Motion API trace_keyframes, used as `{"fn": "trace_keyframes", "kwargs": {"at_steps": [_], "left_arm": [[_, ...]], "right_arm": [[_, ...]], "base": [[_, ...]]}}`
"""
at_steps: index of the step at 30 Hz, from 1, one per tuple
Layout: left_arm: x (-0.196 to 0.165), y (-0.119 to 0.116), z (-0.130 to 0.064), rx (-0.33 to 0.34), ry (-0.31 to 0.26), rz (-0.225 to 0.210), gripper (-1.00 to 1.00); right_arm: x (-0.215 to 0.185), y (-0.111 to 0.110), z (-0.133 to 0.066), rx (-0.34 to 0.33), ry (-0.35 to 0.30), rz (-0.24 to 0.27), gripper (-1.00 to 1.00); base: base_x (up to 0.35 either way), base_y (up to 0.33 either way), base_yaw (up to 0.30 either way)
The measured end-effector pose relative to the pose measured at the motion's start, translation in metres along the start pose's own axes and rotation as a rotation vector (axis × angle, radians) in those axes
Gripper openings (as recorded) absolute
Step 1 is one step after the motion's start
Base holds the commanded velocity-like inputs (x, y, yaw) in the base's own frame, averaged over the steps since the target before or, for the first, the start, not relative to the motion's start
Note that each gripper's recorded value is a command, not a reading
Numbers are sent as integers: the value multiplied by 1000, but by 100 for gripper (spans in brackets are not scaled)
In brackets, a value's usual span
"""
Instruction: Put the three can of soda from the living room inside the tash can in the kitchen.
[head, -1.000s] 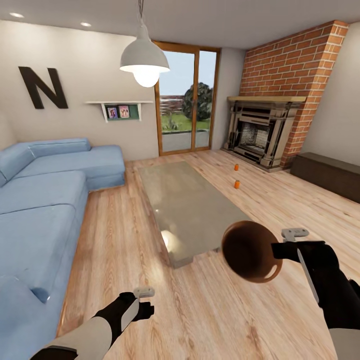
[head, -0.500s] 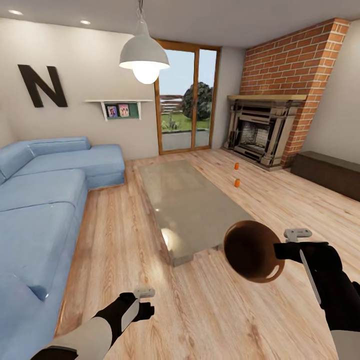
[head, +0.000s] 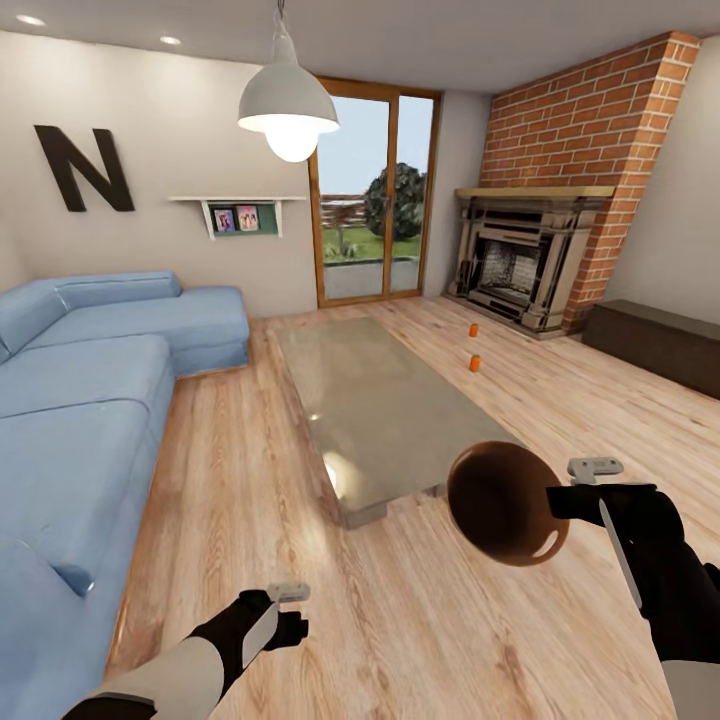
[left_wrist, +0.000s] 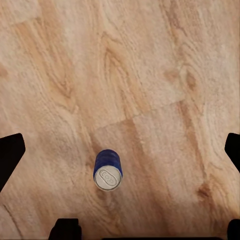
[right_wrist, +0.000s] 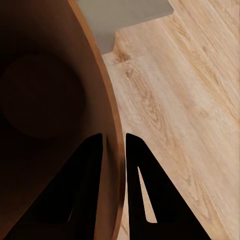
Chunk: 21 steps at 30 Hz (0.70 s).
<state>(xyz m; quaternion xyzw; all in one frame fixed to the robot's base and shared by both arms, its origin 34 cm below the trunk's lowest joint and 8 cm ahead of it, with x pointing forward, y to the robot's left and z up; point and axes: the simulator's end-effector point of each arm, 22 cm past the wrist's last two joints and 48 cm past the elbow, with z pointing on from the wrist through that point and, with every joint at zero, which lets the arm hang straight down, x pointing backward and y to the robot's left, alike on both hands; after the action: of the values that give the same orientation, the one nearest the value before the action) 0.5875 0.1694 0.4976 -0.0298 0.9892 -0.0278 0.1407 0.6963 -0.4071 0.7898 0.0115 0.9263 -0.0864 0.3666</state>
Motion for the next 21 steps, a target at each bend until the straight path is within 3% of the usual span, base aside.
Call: {"fn": "trace_keyframes", "kwargs": {"at_steps": [14, 21], "left_arm": [[15, 1, 4, 0, 19, -4, 100], [21, 2, 17, 0, 21, -4, 100]], "right_arm": [[12, 0, 7, -1, 33, -1, -100], [26, 4, 19, -5, 47, -3, -100]], "base": [[0, 0, 0], [0, 0, 0]]}}
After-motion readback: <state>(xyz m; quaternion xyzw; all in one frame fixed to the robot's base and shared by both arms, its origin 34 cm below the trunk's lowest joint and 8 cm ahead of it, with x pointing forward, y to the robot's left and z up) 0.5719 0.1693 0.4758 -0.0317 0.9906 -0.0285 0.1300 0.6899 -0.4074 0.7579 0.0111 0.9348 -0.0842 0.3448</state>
